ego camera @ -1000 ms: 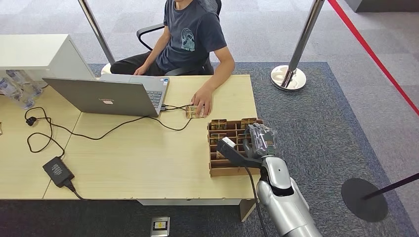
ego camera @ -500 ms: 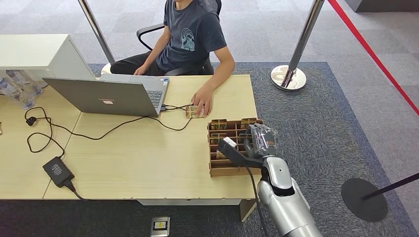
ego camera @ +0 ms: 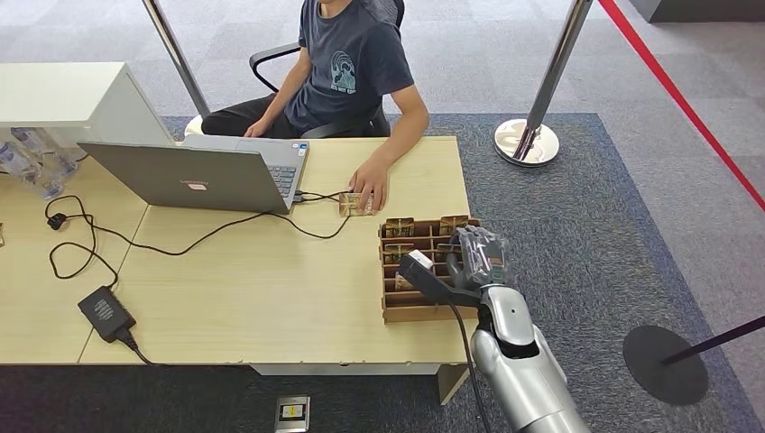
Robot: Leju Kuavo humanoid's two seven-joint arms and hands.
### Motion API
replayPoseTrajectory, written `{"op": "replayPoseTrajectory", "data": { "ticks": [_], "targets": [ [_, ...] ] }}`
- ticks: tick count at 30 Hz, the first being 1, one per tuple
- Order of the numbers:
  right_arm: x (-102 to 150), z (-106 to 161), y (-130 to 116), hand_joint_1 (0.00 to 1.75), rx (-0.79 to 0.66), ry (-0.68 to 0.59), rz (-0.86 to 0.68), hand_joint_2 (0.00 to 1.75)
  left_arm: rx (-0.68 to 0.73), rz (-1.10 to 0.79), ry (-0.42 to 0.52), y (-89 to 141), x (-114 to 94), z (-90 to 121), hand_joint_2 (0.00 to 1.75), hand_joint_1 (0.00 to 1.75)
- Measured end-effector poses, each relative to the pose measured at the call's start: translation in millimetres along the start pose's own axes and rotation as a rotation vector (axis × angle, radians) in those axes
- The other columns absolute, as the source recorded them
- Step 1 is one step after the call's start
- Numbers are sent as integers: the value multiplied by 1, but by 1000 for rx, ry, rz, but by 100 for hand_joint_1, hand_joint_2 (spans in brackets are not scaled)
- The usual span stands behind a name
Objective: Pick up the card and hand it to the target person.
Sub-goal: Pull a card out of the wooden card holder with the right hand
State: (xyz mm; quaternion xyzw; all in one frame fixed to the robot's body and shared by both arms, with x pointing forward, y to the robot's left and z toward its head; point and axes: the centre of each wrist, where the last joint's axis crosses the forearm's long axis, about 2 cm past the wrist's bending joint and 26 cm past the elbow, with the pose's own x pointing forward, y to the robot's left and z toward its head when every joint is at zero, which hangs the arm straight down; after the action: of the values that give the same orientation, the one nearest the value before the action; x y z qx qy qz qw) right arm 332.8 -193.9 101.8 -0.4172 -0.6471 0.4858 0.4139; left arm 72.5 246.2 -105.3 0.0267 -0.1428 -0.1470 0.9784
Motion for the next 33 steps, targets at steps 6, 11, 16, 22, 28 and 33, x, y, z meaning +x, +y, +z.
{"op": "replayPoseTrajectory", "data": {
  "ticks": [6, 11, 16, 22, 28, 33],
  "targets": [
    [-2, 0, 0, 127, -2, 1, 4, 175, 0, -4, -1, 0, 0, 0, 0, 0],
    [-2, 0, 0, 142, -7, 0, 4, 175, 0, -5, -2, 0, 1, 0, 0, 0],
    [-3, 0, 0, 162, -8, 0, 4, 175, 0, -4, -3, 0, 1, 0, 0, 0],
    [-4, 2, 0, 175, -14, -11, 10, 175, 0, 1, -7, 0, 1, 0, 0, 0],
    [-7, 10, 0, 175, -32, -19, 12, 175, 2, 5, -13, 0, 1, 0, 0, 0],
    [-7, 18, -2, 175, -50, -23, 13, 175, 2, 4, -13, 0, 1, 0, 0, 0]
  ]
}}
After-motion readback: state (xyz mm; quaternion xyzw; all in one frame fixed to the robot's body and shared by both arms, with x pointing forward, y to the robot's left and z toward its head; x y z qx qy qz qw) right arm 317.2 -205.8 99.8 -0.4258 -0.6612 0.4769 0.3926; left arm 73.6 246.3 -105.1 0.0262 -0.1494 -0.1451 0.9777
